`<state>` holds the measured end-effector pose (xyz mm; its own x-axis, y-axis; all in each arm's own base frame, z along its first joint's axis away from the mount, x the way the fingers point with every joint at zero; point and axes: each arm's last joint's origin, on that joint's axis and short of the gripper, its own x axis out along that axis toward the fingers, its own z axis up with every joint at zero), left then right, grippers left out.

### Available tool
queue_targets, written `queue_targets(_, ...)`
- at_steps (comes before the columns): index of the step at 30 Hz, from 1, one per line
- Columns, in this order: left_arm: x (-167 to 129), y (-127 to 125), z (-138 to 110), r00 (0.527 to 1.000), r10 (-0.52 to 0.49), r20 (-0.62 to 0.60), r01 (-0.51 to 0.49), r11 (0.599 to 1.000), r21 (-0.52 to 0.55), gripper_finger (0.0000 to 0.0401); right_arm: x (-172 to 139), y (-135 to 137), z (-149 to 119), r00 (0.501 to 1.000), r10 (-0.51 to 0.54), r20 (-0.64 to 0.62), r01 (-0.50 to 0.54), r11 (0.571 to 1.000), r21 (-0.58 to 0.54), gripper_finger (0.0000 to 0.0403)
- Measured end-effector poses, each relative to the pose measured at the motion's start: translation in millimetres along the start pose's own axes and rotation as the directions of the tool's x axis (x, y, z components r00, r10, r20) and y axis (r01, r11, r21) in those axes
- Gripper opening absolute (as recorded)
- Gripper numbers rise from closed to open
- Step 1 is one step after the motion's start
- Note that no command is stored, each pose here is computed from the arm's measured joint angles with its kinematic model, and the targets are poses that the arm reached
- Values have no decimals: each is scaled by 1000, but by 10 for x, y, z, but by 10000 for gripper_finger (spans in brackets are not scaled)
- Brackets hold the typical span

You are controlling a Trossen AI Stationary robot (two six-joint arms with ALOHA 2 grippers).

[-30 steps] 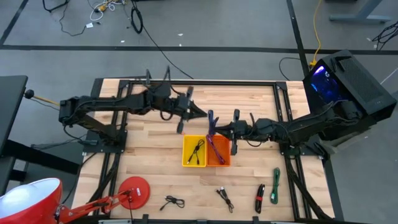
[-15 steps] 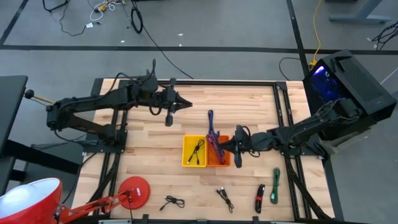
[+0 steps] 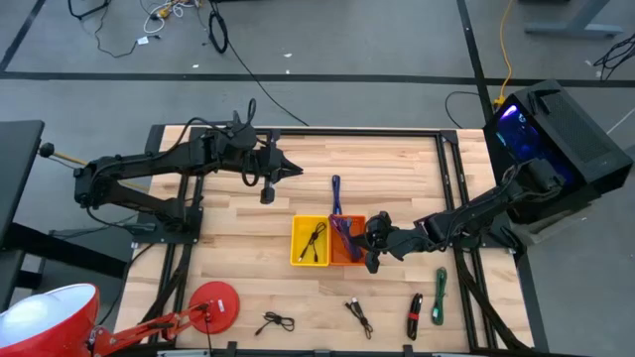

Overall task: Pick & Place USB Port
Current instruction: Put the top blue patterned charger cable into the orange bin, then put the blue patterned charger cable into the orange bin

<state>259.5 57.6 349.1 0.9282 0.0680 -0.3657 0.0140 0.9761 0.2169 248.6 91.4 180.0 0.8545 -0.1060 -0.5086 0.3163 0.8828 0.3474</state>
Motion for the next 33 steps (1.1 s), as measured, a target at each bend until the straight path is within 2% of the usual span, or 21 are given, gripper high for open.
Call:
queue_targets(11, -1, 2, -20, 999, 20, -27, -19, 999, 29, 32, 59, -36, -22, 1000, -15, -21, 15, 1000, -1, 10)
queue_targets(21, -3, 16, -59, 996, 57, -73, -55, 998, 29, 32, 71, -73, -19, 999, -38, -31, 36, 998, -44, 93)
queue_targets(27, -4, 16, -59, 996, 57, -73, -54, 997, 46, 32, 71, -99, 14, 993, -114, 41, 117, 988, -99, 145)
queue_targets(33, -4, 16, -59, 996, 57, -73, -54, 997, 47, 32, 27, -203, 219, 977, -165, 137, 185, 971, -151, 183)
